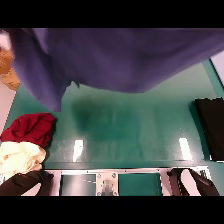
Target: Fold the shirts.
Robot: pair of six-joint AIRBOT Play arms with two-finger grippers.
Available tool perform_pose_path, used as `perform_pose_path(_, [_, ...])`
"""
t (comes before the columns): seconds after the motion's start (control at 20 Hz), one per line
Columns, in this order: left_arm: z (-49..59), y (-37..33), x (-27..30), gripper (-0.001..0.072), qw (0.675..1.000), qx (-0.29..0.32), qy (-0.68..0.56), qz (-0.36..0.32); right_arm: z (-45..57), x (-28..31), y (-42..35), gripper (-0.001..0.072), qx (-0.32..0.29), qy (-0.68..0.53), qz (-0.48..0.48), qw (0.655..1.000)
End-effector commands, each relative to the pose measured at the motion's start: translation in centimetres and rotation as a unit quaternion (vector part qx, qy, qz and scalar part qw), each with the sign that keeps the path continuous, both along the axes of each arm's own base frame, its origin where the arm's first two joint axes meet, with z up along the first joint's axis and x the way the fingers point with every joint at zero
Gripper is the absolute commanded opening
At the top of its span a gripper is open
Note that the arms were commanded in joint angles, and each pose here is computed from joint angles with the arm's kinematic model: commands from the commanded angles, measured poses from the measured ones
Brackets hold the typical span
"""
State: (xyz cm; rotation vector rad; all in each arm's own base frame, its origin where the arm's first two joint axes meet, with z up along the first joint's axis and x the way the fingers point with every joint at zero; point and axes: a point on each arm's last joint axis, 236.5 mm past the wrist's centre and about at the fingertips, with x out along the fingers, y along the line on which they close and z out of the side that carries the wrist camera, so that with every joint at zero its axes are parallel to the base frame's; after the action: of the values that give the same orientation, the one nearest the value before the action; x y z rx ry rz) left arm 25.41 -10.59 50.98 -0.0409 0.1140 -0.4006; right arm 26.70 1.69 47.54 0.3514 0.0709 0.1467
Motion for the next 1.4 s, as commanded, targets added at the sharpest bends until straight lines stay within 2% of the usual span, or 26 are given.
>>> perform_pose_path(0.0, [4.5,2.0,-5.2,0.0033,0.996,-0.011,-0.089,0.002,5.5,-5.3,1.7,0.001,-0.036,-0.082,-0.035,0.995])
perform_pose_path(0.1, [4.4,2.0,-5.2,0.0033,0.996,-0.006,-0.088,0.003,4.6,-4.3,0.9,0.001,-0.03,-0.067,-0.038,0.997])
perform_pose_path(0.2, [1.4,1.1,-2.7,0.0033,0.999,0.017,-0.047,0.002,2.0,-1.7,-0.7,0.001,-0.007,-0.029,-0.038,0.999])
perform_pose_path(0.35, [-9.1,-1.2,3.8,0.0034,0.994,0.064,0.089,-0.004,-5.7,4.3,-3.3,0.001,0.032,0.064,-0.011,0.997])
perform_pose_path(0.6, [-29.3,-5.5,15.5,0.0034,0.96,0.108,0.257,-0.008,-26.3,15.8,-6.2,0.001,0.102,0.22,0.001,0.97])
perform_pose_path(0.8, [-41.3,-8.7,25.6,0.0033,0.955,0.107,0.275,0.002,-41.7,22.1,-7.6,0.001,0.144,0.33,-0.028,0.933])
perform_pose_path(1.0, [-46.7,-10.7,31.5,0.0035,0.954,0.107,0.279,0.005,-49.1,25.7,-8.0,0.0011,0.167,0.384,-0.025,0.908])
perform_pose_path(1.05, [-47.0,-10.8,31.9,0.0081,0.953,0.109,0.282,0.005,-49.7,26.1,-8.1,0.0014,0.167,0.387,-0.025,0.906])
perform_pose_path(1.1, [-46.9,-10.7,31.8,0.0454,0.951,0.114,0.286,0.005,-49.8,26.2,-8.4,0.0137,0.163,0.39,-0.025,0.906])
perform_pose_path(1.15, [-46.6,-10.3,31.5,0.0704,0.947,0.129,0.293,0.006,-49.7,25.8,-9.0,0.0312,0.152,0.397,-0.022,0.905])
perform_pose_path(1.25, [-46.0,-8.0,30.2,0.0698,0.923,0.197,0.33,0.019,-49.2,23.8,-10.2,0.0333,0.138,0.43,-0.003,0.892])
perform_pose_path(1.3, [-45.7,-6.4,29.3,0.0671,0.906,0.231,0.352,0.032,-48.9,22.2,-10.8,0.0332,0.15,0.45,0.006,0.88])
perform_pose_path(1.35, [-45.2,-4.7,28.2,0.0373,0.887,0.267,0.373,0.043,-48.7,20.5,-11.3,0.0329,0.164,0.469,0.016,0.868])
